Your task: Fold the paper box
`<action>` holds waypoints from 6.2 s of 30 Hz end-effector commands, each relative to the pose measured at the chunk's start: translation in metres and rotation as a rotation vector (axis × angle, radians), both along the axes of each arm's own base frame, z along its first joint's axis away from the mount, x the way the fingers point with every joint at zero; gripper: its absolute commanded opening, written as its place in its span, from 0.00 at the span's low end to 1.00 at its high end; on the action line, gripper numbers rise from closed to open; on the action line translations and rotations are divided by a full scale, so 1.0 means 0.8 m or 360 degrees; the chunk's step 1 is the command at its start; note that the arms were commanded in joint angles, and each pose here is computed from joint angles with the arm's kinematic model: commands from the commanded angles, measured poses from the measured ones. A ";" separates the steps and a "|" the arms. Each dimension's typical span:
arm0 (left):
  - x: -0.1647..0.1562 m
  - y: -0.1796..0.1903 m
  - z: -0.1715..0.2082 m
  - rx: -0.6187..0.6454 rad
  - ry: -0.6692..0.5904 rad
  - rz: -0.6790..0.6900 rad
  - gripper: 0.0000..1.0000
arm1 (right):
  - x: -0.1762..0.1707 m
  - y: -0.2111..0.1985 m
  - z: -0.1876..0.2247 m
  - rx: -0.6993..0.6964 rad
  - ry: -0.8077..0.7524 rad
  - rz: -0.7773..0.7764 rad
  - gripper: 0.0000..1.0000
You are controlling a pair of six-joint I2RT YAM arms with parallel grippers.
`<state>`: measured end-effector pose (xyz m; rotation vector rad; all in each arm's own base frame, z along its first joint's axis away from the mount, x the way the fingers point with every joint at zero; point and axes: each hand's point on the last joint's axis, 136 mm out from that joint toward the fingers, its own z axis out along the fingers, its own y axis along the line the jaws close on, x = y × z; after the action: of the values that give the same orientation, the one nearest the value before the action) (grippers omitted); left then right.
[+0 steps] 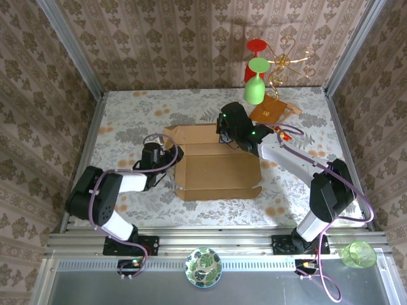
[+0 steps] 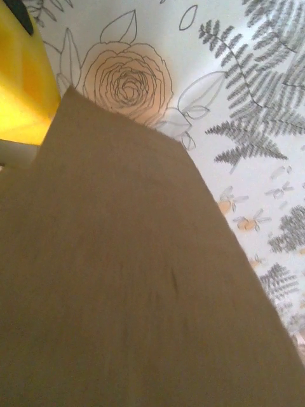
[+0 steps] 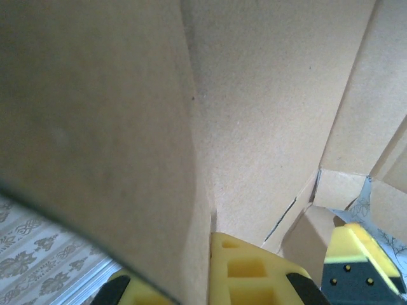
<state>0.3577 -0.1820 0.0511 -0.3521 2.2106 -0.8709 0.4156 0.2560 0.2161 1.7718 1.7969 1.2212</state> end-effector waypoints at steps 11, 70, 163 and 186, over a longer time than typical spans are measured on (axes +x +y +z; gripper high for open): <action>0.023 -0.023 0.023 -0.0104 -0.0319 0.0023 0.49 | 0.005 -0.011 0.004 0.0087 0.0064 -0.0108 0.00; 0.019 -0.005 0.091 0.0349 -0.0711 -0.0971 0.27 | 0.031 -0.048 -0.040 0.0000 -0.0241 0.0230 0.00; 0.044 -0.121 0.062 0.1024 -0.0689 -0.0688 0.30 | 0.021 -0.034 -0.093 0.0017 -0.0720 0.0293 0.00; 0.055 -0.119 0.044 0.1435 -0.0527 -0.0488 0.00 | 0.023 -0.030 -0.096 0.0041 -0.0721 0.0278 0.00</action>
<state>0.4086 -0.2739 0.1018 0.4876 2.0623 -0.0851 0.4532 0.1987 0.1672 1.2500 1.5058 1.5244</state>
